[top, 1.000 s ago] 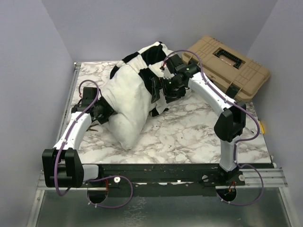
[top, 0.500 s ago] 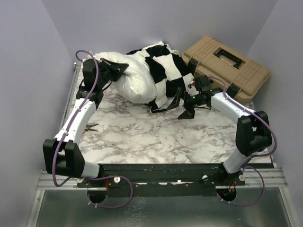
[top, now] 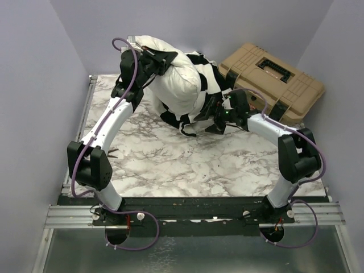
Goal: Put the pillow into the pillowcase
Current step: Stuff the pillow into the pillowcase.
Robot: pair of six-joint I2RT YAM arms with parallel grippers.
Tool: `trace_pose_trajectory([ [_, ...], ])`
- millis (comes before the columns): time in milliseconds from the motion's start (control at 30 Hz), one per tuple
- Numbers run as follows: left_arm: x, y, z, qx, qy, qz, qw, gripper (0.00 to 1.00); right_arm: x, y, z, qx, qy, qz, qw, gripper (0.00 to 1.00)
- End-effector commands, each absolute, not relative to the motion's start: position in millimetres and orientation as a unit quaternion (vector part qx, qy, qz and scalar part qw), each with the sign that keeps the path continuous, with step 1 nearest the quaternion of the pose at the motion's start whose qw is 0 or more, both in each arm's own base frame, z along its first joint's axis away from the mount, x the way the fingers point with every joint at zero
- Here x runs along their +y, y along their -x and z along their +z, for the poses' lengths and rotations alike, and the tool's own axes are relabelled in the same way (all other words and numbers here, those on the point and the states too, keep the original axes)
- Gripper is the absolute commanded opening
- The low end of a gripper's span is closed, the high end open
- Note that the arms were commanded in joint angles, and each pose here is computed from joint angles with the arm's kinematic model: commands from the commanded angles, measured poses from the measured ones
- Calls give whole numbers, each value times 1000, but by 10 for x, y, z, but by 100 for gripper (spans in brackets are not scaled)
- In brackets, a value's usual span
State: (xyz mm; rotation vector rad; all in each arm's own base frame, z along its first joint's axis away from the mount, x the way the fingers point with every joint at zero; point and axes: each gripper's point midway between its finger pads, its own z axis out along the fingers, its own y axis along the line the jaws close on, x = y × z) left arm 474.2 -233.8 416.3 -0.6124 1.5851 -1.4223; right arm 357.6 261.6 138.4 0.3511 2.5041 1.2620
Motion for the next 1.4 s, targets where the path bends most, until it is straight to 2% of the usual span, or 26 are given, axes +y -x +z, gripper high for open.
trace_pose_trajectory([
  [0, -2474, -4762, 4687, 588, 232, -620, 465, 0, 2987, -3880, 1420, 850, -122, 464, 216, 96],
  [167, -2570, -4872, 4746, 581, 233, -630, 461, 0, 3490, -3962, 1513, 838, -78, 458, 287, 96],
  [233, -2604, -4879, 4780, 579, 229, -633, 460, 0, 3564, -4032, 1374, 847, -96, 434, 291, 95],
  [333, -2627, -4875, 4801, 577, 229, -636, 459, 0, 3532, -4291, 1315, 846, -129, 404, 322, 87],
  [400, -2622, -4865, 4805, 577, 227, -636, 460, 0, 3531, -4453, 1384, 840, -136, 402, 338, 69],
  [467, -2611, -4853, 4800, 578, 225, -633, 463, 0, 3616, -4523, 1517, 826, -117, 435, 339, 34],
  [533, -2601, -4844, 4782, 581, 221, -627, 470, 0, 3730, -4463, 1806, 805, -85, 481, 336, 10],
  [567, -2588, -4841, 4768, 582, 219, -623, 474, 0, 3768, -4388, 1972, 796, -66, 500, 333, 3],
  [733, -2410, -4849, 4614, 595, 213, -593, 498, 0, 3697, -3783, 2813, 746, 0, 583, 322, 0],
  [900, -2082, -4841, 4071, 628, 243, -550, 494, 0, 3563, -3290, 3589, 707, 64, 626, 324, 0],
  [1133, -2228, -4619, 3651, 664, 235, -536, 465, 0, 3660, -3047, 4719, 618, 171, 695, 324, 0],
  [1367, -2667, -4323, 3746, 680, 186, -534, 467, 0, 3748, -3046, 5556, 542, 222, 748, 313, 0],
])
